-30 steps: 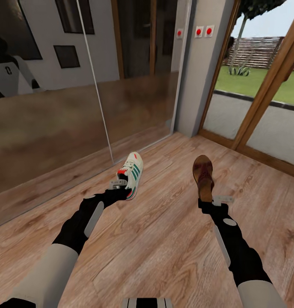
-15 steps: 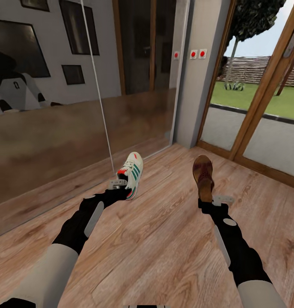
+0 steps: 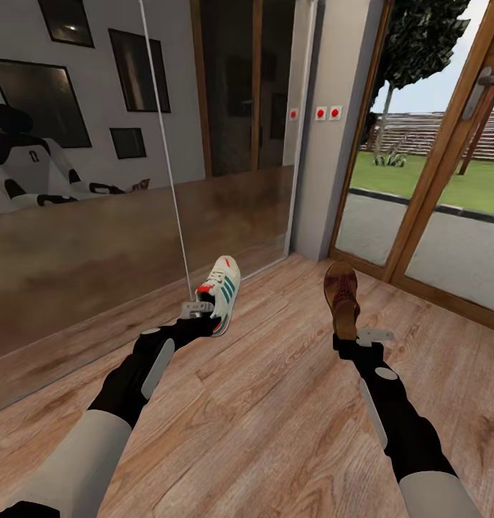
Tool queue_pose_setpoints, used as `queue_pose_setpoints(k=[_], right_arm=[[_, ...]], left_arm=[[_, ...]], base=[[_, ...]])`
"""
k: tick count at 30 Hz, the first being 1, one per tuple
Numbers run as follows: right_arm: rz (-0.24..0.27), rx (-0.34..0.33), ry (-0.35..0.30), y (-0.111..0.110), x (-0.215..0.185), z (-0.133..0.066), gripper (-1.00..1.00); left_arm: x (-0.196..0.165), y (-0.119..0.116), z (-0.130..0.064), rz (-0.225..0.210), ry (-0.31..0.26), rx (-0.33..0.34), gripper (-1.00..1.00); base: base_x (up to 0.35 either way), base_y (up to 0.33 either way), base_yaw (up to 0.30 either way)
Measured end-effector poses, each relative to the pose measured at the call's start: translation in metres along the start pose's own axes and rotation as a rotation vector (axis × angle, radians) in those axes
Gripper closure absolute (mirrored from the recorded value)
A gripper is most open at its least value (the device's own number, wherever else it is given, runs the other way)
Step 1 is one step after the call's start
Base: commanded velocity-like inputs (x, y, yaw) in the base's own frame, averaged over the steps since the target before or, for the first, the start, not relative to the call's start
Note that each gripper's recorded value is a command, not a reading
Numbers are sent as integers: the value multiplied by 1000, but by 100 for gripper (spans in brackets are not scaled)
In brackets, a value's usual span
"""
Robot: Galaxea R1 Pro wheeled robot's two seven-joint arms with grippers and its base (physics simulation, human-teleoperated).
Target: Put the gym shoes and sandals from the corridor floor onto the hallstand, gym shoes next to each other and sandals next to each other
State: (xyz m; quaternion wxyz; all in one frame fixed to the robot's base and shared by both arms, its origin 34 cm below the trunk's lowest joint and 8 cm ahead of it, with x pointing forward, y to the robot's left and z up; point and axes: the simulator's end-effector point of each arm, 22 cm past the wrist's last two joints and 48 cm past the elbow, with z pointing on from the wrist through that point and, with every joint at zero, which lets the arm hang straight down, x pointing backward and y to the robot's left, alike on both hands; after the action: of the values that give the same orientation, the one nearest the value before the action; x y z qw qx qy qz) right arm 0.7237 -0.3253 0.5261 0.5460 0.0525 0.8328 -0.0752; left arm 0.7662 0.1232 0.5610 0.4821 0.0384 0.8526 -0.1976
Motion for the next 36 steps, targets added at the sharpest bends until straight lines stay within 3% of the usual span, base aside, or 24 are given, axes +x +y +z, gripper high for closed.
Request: queue_pose_setpoints(k=[10,25,36], right_arm=[[2,0,-9,-1,-14,-3,100],[4,0,-18,0,10,-1,100],[5,2,-27,-1,5,-4,100]], left_arm=[[-13,-3,-5,3,-7,0,100],[10,1,-1,7,-16,2,100],[5,-1,-4,11,-25,4,100]], base=[[0,0,33],[0,0,276],[0,0,269]])
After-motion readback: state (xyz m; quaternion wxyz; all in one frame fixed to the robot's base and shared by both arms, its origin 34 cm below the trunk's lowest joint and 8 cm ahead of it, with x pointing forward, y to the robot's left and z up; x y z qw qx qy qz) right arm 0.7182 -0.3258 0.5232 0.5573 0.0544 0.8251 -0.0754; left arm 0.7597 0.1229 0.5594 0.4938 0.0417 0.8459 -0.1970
